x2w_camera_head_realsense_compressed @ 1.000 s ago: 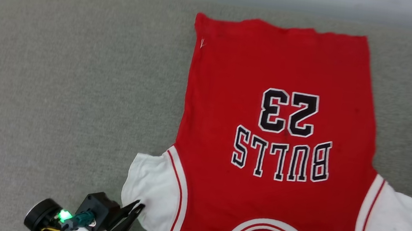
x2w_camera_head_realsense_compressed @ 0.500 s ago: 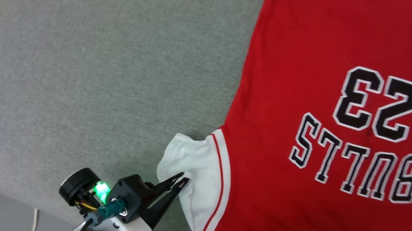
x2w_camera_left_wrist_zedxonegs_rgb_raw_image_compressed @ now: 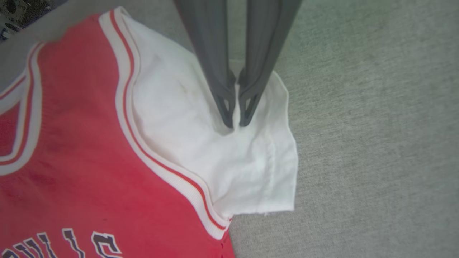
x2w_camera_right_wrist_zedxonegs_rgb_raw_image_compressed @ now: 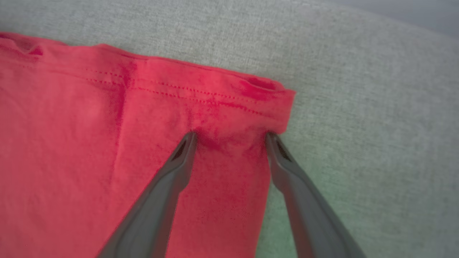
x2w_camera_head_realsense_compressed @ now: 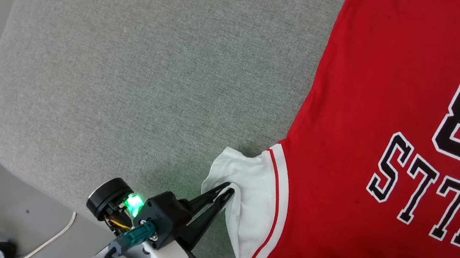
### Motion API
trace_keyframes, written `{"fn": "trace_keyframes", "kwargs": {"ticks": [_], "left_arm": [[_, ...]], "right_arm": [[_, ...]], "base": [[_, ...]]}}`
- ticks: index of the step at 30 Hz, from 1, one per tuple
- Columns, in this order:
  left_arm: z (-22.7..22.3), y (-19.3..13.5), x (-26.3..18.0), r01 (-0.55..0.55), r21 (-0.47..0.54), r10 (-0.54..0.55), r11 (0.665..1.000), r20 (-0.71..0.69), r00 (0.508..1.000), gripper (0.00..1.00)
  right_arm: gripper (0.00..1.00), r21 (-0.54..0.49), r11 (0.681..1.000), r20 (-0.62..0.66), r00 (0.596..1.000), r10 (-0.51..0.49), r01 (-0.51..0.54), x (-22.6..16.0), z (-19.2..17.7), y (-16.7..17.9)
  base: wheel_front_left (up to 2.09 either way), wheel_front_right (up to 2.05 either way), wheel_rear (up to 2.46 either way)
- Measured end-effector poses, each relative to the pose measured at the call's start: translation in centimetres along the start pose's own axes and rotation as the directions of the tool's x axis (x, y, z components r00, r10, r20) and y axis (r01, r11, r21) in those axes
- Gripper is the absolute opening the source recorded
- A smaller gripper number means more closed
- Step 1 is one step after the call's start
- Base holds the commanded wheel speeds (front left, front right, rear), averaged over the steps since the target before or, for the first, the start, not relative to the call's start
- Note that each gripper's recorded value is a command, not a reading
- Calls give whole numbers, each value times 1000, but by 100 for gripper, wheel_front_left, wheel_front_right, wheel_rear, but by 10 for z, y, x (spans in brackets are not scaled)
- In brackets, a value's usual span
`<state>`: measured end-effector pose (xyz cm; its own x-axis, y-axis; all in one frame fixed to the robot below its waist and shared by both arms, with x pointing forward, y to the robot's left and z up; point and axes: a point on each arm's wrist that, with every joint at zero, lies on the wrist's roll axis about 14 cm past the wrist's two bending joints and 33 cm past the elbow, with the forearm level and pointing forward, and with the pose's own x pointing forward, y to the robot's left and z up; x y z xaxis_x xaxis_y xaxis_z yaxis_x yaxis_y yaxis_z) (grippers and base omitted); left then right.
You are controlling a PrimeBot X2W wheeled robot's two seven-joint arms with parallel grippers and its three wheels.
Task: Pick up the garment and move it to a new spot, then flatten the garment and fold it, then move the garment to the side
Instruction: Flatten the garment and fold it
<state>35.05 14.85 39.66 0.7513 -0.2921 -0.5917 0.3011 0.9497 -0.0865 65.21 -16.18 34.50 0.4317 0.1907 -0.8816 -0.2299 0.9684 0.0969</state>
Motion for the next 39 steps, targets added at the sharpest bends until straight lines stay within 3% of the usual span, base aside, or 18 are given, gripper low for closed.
{"fn": "trace_keyframes", "kwargs": {"ticks": [3, 4, 6, 22, 28, 39], "left_arm": [[0, 1, 2, -5, 4, 5, 1000, 5, 1000, 0], [1, 0, 3, -4, -1, 4, 1000, 10, 1000, 0], [1, -1, 4, -4, -3, 4, 1000, 11, 1000, 0], [20, 1, 0, -16, 43, 12, 999, 87, 996, 0], [36, 2, -15, -30, 69, 21, 997, 138, 990, 0], [49, -10, -36, -8, 59, -5, 998, 211, 977, 0]], "right_arm": [[100, -54, 998, -19, 999, -36, 34, 4, -3, -2], [57, -59, 998, -21, 999, -37, 35, 5, -3, -2], [0, -61, 998, -22, 999, -34, 33, 6, -4, -2], [0, -69, 997, -11, 999, -33, 32, -13, -19, -3], [0, -97, 993, -36, 997, -64, 60, -40, -51, -8], [0, -3, 998, -38, 998, -56, 56, -105, -125, -21]], "base": [[0, 0, 0], [0, 0, 0], [0, 0, 0], [0, 0, 0], [0, 0, 0], [0, 0, 0]]}}
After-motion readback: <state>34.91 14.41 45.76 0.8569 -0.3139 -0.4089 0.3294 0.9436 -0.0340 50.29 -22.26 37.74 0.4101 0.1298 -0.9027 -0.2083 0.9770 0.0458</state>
